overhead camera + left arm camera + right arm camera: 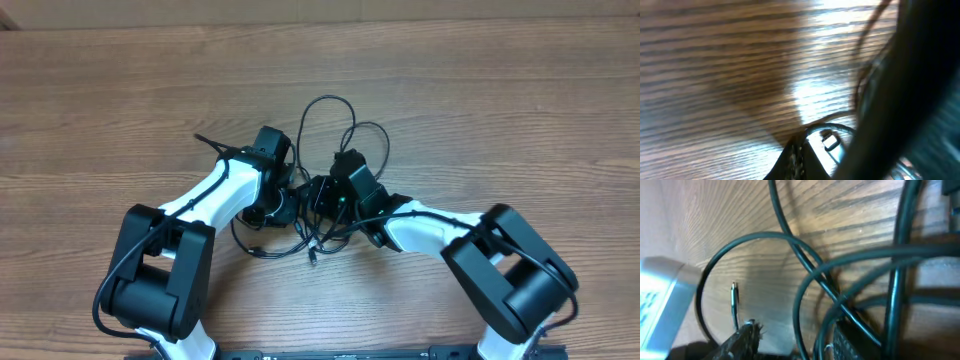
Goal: Untangle cables
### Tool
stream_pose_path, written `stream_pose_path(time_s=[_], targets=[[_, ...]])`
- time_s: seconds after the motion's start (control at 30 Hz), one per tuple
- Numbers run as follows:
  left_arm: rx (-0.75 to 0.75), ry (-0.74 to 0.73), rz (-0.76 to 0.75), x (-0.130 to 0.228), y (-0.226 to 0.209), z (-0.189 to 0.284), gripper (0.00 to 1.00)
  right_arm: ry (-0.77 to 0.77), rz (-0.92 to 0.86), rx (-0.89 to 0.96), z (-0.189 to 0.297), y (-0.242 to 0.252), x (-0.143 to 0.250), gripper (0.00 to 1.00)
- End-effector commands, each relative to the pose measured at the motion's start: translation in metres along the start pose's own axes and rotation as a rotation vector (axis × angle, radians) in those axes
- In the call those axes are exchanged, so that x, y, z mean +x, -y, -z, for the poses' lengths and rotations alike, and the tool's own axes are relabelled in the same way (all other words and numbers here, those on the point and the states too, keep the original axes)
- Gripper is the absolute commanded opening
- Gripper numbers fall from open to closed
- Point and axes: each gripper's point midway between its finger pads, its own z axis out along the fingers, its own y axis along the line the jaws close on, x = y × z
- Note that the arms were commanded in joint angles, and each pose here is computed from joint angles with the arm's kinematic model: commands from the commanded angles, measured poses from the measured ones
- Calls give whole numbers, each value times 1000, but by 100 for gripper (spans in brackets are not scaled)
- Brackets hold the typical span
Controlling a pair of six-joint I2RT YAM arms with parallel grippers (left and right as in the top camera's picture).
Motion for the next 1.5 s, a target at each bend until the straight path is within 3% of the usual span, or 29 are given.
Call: stream_pose_path(time_s=[0.0,0.2,0.23,0.27,0.3,0.4,0.43,0.5,0.87,0.97,1.07,1.33,1.4,1.47], targets=[[12,-95,-25,19,-5,-25,4,14,3,11,-14,10,1,43],[12,-95,-25,19,-5,-25,4,30,1,30,-27,25,0,31],[12,-95,-25,19,-5,-25,4,26,0,36,-27,26,1,23],[12,-95,-25,19,-5,-25,4,17,-1,33,-27,26,2,7],[11,-95,-25,19,-6,-25,4,-3,-1,19,-27,23,6,4],[6,-99,-24,21,-7,-26,4,-53,-12,-39,-21,13,5,6],[3,-100,-24,21,-8,-27,4,-60,-29,-44,-16,13,-1,23],[3,-100,-24,21,-8,-27,5,-61,-60,-6,-12,25,-7,25],[8,-96,-25,20,-7,-27,4,-111,19,-81,-7,15,-7,24],[8,-93,-25,20,-7,-27,4,-147,33,-134,-6,4,-1,15],[7,-95,-25,20,-7,-27,4,-189,103,-245,0,-18,5,15],[7,-95,-25,20,-7,-27,4,-231,139,-292,5,-22,8,13],[6,-97,-24,21,-7,-27,4,-255,165,-340,14,-22,2,4],[7,-96,-25,21,-7,-27,4,-274,178,-367,20,-19,-3,4]])
